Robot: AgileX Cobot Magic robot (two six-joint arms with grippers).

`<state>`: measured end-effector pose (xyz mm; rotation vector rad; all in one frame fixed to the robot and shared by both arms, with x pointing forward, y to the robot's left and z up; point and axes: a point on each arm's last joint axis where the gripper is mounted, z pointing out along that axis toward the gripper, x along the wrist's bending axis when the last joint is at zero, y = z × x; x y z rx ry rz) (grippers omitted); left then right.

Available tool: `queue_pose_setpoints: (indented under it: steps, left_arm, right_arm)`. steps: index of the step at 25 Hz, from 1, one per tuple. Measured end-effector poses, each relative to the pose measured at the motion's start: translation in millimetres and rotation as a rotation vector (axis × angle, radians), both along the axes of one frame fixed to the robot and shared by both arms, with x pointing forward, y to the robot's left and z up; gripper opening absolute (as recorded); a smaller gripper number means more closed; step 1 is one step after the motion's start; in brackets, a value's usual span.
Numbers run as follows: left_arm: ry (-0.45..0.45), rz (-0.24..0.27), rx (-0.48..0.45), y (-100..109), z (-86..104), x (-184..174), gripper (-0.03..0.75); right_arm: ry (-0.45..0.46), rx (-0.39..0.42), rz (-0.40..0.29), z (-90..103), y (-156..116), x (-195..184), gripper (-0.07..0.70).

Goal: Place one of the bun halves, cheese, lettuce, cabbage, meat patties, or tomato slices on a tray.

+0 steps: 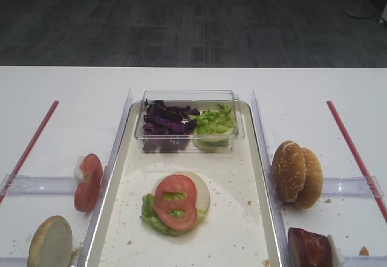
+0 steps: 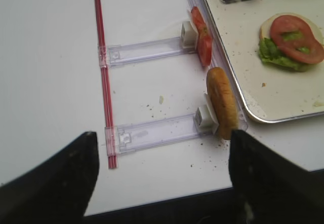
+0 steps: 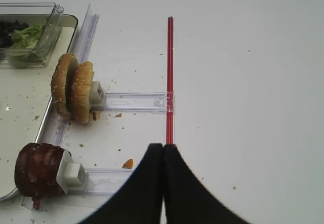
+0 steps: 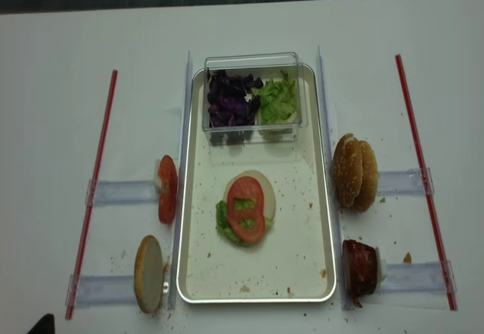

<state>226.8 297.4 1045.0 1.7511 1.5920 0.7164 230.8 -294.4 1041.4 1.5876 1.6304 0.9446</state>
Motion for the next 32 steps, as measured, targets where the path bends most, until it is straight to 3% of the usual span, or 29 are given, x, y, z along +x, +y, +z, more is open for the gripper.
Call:
queue_pose_setpoints:
  steps: [32]
  left_arm:
    - [-0.053,-0.002,0.005,-0.3,-4.7,6.1,0.491]
  right_arm:
    - [0.000,0.000,0.000,0.0,0.0,0.0,0.036]
